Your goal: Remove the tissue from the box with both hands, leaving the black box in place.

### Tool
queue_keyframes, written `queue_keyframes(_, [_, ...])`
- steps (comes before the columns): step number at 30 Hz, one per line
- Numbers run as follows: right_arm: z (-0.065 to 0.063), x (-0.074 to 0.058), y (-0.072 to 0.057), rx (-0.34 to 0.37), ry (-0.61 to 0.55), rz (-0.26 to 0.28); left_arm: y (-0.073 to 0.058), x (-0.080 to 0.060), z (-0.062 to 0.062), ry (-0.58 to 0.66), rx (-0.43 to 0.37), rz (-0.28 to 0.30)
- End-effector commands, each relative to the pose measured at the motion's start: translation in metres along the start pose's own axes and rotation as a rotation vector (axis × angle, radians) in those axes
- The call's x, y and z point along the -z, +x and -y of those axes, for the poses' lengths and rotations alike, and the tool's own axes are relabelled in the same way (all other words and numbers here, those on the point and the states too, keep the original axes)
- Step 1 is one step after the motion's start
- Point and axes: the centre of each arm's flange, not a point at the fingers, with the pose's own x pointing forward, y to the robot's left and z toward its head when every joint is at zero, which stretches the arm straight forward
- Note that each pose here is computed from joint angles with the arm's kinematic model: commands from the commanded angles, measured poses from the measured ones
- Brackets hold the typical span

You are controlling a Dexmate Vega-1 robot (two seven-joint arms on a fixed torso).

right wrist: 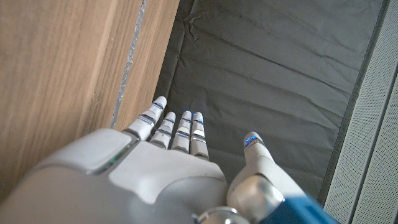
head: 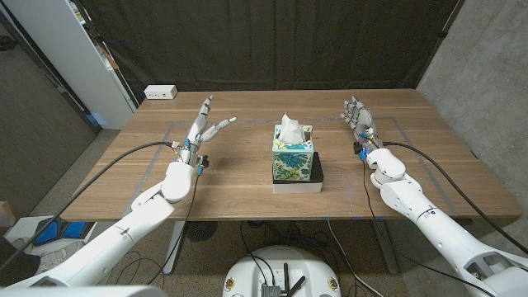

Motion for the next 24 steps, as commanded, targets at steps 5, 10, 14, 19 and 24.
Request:
queue_keyframes(5, [0.005,-0.002,-0.003,0.025,-0.001,0.008,-0.026,-0.006,0.004,0.011,0.015,-0.015])
queue_keyframes(10, [0.005,-0.002,-0.002,0.032,0.006,0.008,-0.033,-0.007,0.005,0.02,0.031,-0.027])
queue_keyframes(14, [0.006,-0.001,-0.001,0.038,0.009,0.006,-0.04,-0.009,0.006,0.021,0.045,-0.029])
queue_keyframes(19, [0.006,-0.001,-0.001,0.045,0.012,0.008,-0.047,-0.012,0.006,0.032,0.052,-0.025])
queue_keyframes(24, [0.006,-0.002,-0.001,0.047,0.012,0.009,-0.054,-0.012,0.006,0.022,0.05,-0.028])
